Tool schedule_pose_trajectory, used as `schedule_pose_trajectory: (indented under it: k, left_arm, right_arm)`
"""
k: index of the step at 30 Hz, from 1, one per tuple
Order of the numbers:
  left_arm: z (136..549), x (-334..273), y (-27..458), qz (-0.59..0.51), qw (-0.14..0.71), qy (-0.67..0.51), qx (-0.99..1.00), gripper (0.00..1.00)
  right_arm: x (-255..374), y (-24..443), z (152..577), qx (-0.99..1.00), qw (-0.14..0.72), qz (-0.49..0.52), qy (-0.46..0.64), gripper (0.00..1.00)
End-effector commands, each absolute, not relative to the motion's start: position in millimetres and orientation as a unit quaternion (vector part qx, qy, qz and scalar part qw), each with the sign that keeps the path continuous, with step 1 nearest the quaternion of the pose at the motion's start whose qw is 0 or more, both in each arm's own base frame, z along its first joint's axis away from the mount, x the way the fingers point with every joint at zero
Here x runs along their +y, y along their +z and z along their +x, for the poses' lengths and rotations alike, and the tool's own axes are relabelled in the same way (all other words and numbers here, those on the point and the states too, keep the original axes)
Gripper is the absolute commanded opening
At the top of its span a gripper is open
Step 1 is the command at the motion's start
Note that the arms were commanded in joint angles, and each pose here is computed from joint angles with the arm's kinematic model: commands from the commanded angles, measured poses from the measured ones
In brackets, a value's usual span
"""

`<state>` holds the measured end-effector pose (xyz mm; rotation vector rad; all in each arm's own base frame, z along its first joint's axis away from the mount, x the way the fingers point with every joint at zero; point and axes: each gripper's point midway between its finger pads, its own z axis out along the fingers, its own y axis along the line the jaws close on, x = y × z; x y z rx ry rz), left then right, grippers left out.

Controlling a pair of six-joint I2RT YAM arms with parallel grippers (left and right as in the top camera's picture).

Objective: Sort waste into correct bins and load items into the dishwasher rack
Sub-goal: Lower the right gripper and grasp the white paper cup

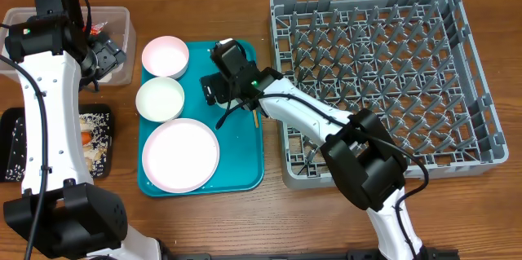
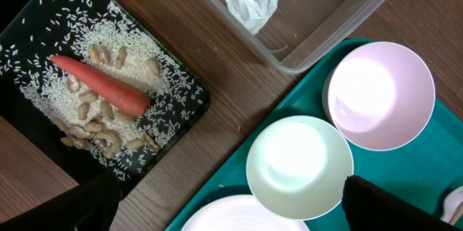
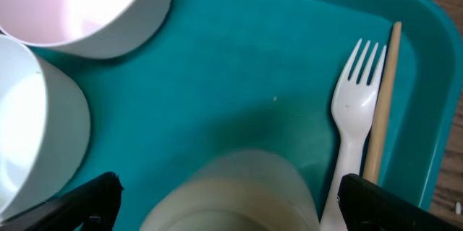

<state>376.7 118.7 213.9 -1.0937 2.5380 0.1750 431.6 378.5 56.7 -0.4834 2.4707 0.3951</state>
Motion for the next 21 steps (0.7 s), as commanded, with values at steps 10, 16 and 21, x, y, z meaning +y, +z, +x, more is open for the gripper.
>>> schedule_pose_trajectory:
  k: [10, 16, 21]
  left_arm:
    - [379, 119, 217, -0.398, 0.192, 0.057, 0.895, 1.00]
    - [379, 119, 217, -0.398, 0.193, 0.057, 0.895, 1.00]
    - [379, 119, 217, -0.398, 0.192, 0.057, 0.895, 1.00]
  right_arm:
    - [375, 56, 430, 0.932, 0.284, -0.181, 0.136, 0.76]
    - [371, 59, 427, 0.934, 0.278, -0.181, 0.132, 0.77]
    - [373, 82, 426, 0.929, 0.288, -0.180, 0.145, 0.67]
